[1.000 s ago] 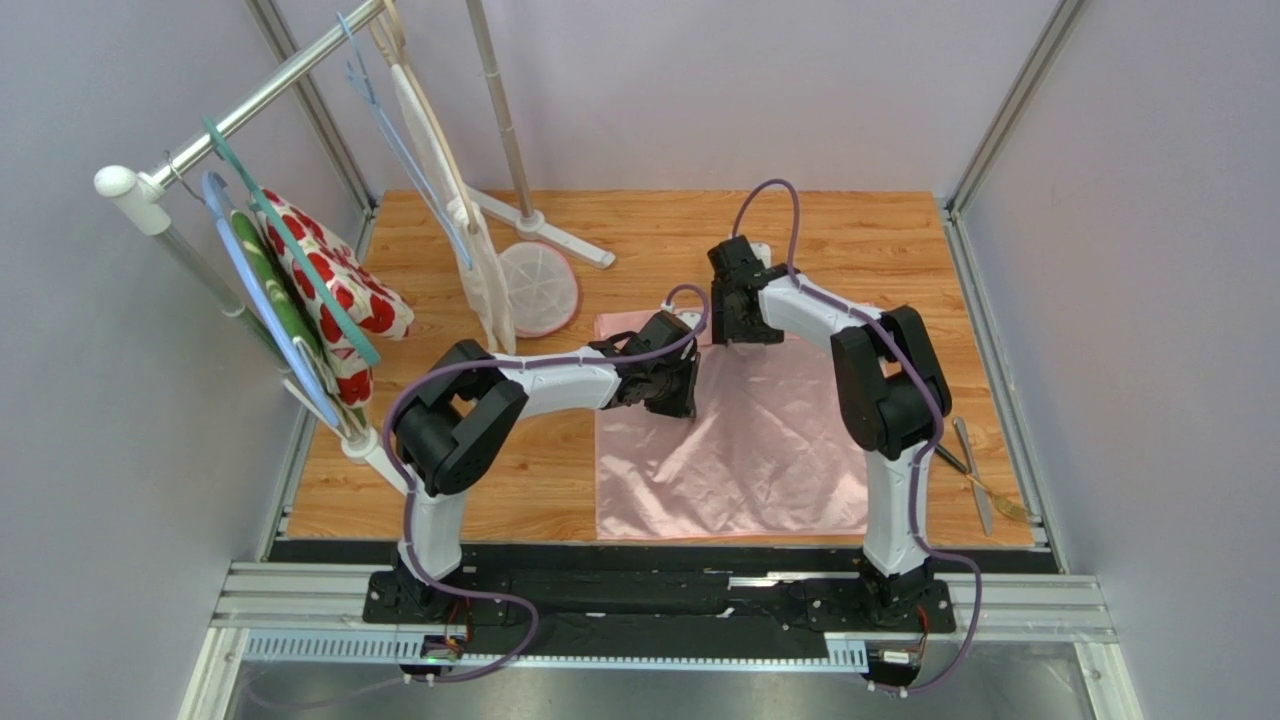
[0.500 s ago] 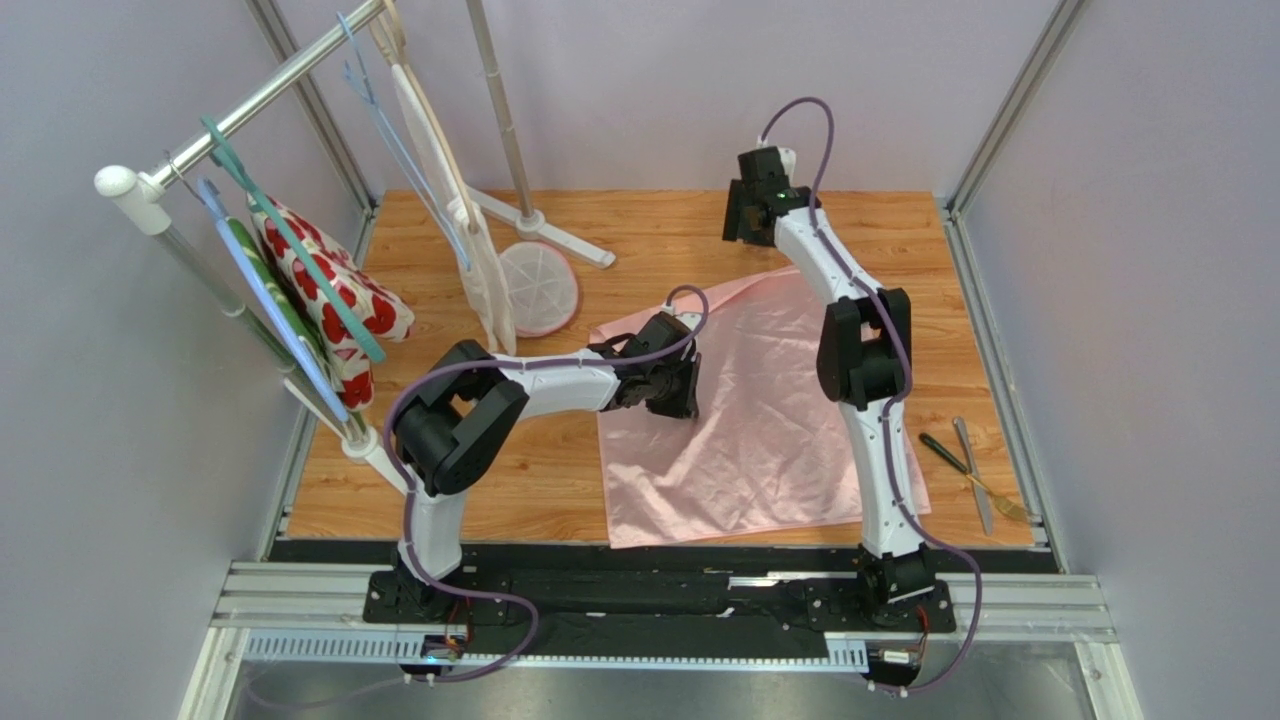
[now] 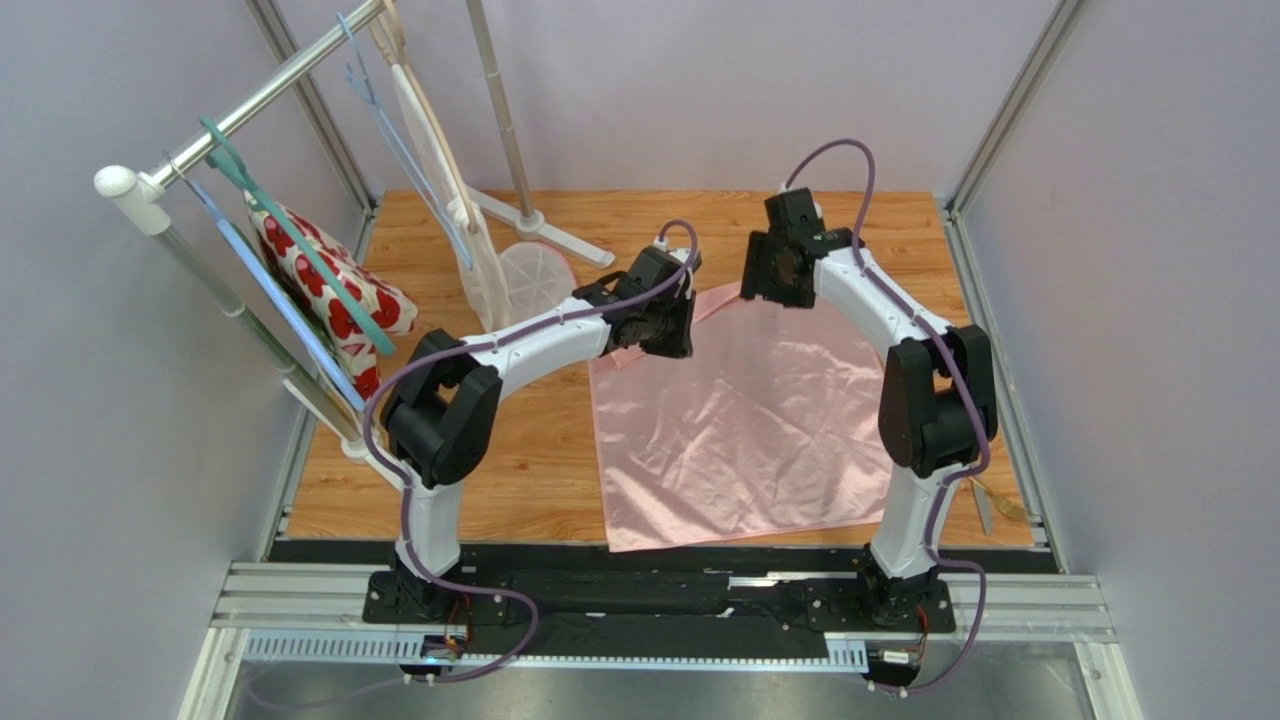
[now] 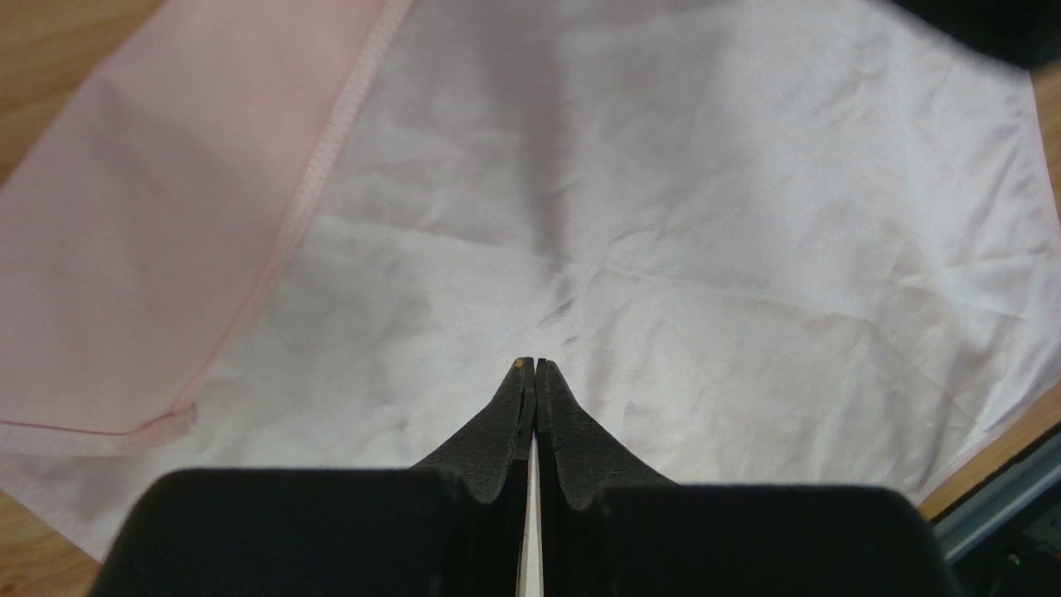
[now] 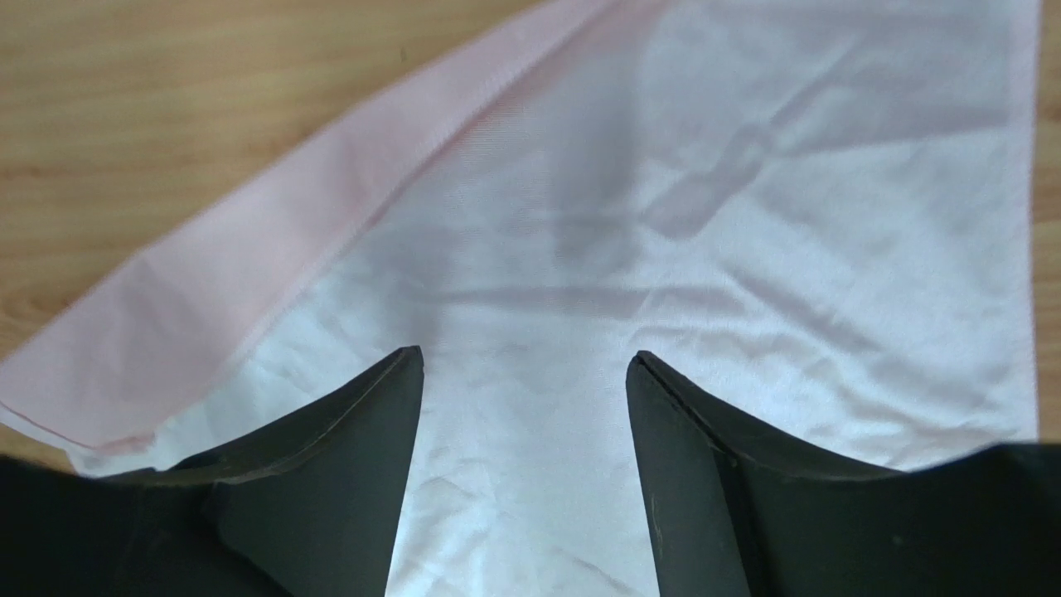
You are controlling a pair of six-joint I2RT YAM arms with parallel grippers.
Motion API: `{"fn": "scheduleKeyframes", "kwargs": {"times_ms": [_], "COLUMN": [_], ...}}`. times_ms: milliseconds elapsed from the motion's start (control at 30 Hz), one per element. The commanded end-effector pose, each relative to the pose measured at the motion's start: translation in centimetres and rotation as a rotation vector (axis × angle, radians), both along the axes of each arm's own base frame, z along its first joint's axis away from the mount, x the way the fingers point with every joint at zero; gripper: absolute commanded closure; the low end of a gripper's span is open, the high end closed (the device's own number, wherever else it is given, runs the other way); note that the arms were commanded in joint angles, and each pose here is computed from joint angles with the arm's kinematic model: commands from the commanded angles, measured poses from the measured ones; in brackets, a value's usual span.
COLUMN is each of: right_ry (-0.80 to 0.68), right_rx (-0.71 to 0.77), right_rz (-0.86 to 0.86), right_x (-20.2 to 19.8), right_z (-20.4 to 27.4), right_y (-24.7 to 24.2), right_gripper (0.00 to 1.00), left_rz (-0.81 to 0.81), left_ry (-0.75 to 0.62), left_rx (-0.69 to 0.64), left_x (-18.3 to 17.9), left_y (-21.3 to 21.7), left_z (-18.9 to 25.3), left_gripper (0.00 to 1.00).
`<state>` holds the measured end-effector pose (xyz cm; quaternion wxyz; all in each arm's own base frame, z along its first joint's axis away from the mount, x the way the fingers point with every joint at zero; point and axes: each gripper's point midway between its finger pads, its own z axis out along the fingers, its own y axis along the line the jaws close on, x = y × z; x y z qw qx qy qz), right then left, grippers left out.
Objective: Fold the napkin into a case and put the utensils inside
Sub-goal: Flatten out the crumpled napkin at the center of the board.
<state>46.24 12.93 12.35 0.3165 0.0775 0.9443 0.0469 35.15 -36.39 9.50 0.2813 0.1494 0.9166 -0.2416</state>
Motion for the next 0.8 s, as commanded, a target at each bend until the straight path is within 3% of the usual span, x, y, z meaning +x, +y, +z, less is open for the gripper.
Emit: {"fn": "scheduleKeyframes", "kwargs": {"times_ms": [0, 233, 567, 767], "right_ry": [0.067, 0.142, 0.189, 0.222], "right_rx": [0.049, -0.002, -0.016, -0.029], "right_rz": [0.039, 0.03, -0.009, -0.036], "right_x": [-4.2, -7.2, -9.3, -10.4], "right_z": [-2.8, -6.9, -9.2, -10.5], "right_y": [1.3, -0.3, -1.6, -2.7], "right_gripper": [0.36, 0.36, 0.35, 0.35], "left_rz": [0.012, 0.043, 0.091, 0.221], "left_ry": [0.021, 0.03, 0.063, -0.059], "left_rx": [0.115, 0.169, 0.252, 0.357], "left_x": [1.5, 3.5, 5.8, 12.2], "left_y": [2.6, 5.3, 7.7, 11.7], "left_z": [-1.9, -4.2, -7.7, -6.5], "left_gripper": [0.95, 0.95, 0.95, 0.94]}}
